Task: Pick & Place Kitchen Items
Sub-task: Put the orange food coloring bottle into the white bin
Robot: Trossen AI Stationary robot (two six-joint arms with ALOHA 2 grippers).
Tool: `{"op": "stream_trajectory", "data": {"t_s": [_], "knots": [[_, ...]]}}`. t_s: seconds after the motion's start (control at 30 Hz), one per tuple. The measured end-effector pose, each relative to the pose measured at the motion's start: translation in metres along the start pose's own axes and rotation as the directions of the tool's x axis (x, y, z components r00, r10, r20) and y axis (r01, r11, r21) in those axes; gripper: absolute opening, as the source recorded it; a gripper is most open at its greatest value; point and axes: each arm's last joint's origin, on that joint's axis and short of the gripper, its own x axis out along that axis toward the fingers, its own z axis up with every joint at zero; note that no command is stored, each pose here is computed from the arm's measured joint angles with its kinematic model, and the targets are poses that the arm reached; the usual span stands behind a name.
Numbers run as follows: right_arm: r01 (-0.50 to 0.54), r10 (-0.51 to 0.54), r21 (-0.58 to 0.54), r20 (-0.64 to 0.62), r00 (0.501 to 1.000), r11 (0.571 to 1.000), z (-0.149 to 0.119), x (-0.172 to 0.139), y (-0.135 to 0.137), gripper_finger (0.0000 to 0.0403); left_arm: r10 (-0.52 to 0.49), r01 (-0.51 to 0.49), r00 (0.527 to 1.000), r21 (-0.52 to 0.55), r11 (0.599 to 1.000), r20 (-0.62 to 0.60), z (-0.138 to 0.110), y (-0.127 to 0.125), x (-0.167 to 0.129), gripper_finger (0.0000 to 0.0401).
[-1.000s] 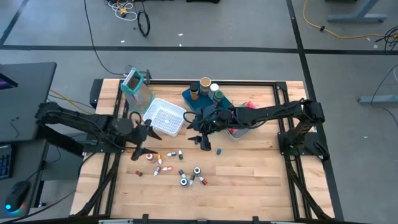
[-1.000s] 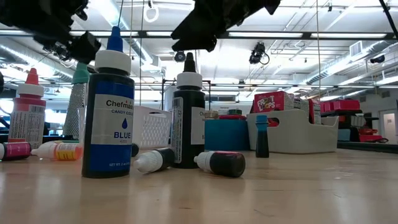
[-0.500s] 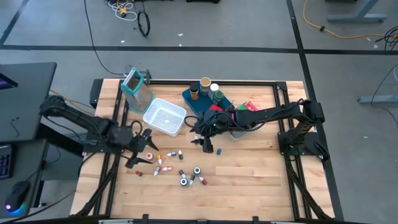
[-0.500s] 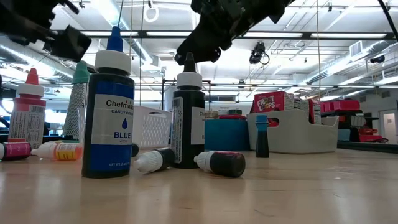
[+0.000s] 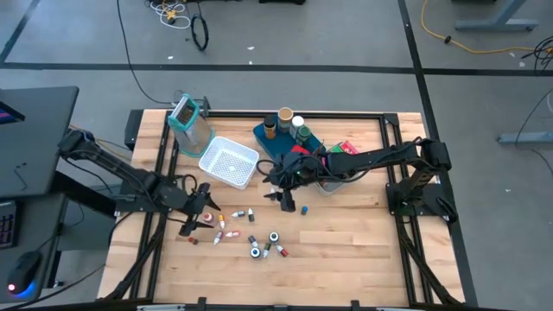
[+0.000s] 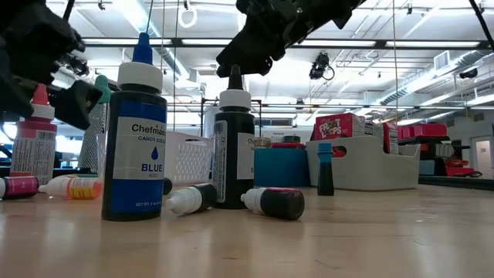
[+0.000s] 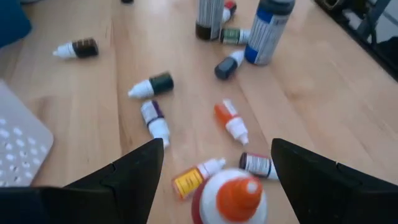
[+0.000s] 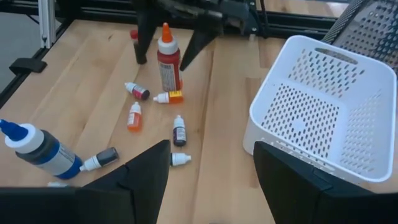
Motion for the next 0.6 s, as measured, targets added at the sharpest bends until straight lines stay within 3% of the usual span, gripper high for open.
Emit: {"op": "stream_trajectory", "data": {"t_s": [0.3,0.6], "knots": [[0.002,-0.002,-0.003,0.024,1.000,1.000,0.002,0.000,0.000,0.0240,0.012,-0.018,0.999,-0.176,0.984,-0.032,-0.013,0.002,0.004,0.0305],[0.003,-0.003,-0.010,0.030,1.000,1.000,0.003,0.000,0.000,0.0240,0.026,-0.014,0.998,-0.179,0.984,0.061,-0.005,0.001,0.004,0.0305]]}}
